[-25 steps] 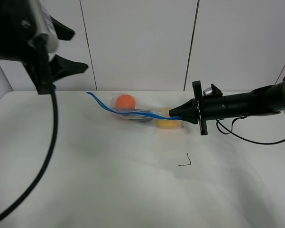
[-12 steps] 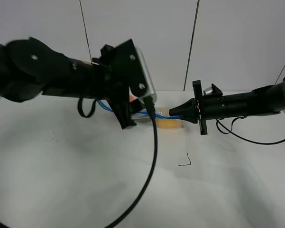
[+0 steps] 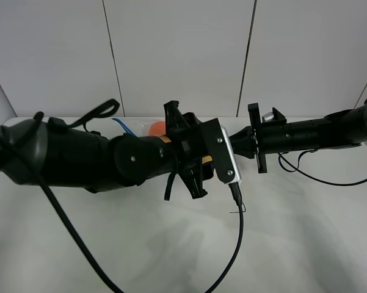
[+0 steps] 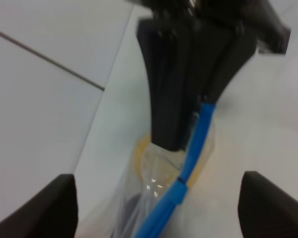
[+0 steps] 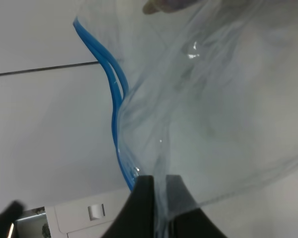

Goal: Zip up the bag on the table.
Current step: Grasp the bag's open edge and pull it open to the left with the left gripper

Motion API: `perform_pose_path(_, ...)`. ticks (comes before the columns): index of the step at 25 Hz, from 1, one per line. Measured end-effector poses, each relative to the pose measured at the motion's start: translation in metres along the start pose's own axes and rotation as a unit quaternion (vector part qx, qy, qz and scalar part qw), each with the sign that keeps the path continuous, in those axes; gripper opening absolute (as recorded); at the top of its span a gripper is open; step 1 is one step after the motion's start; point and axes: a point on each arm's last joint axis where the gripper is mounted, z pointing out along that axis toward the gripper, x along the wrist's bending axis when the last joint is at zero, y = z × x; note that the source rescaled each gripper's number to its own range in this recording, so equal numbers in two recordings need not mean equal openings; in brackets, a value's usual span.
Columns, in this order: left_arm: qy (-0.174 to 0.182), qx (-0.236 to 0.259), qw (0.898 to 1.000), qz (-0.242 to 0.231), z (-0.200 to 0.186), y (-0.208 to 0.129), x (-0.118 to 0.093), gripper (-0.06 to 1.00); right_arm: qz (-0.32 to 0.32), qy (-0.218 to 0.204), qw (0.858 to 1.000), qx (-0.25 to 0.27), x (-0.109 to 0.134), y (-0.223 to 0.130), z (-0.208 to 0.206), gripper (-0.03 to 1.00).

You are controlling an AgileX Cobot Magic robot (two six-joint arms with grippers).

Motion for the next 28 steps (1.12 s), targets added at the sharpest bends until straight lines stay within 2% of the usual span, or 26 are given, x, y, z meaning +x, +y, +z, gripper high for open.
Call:
perform_pose_path(8, 0.023, -0.003, 1.0, 0.004, 0.022, -0.012, -0.024, 0.83, 0.0, 0.0, 1.0, 0.0, 0.0, 0.0, 0.0, 0.0)
perform_pose_path(12, 0.036, -0.024, 0.999, 0.004, 0.024, -0.01, -0.025, 0.83, 0.0, 0.0, 1.0, -0.001, 0.0, 0.0, 0.0, 0.0)
perform_pose_path(21, 0.03, -0.024, 0.999, 0.013, 0.033, -0.017, -0.038, 0.6, 0.001, 0.0, 1.0, -0.002, 0.0, 0.0, 0.0, 0.0)
perform_pose_path(24, 0.051, -0.028, 0.998, 0.015, 0.035, -0.018, -0.037, 0.54, 0.001, 0.0, 1.0, -0.003, 0.0, 0.0, 0.0, 0.0)
perform_pose_path(28, 0.062, -0.032, 0.997, 0.016, 0.035, -0.017, -0.035, 0.42, 0.001, 0.0, 1.0, -0.003, 0.0, 0.0, 0.0, 0.0)
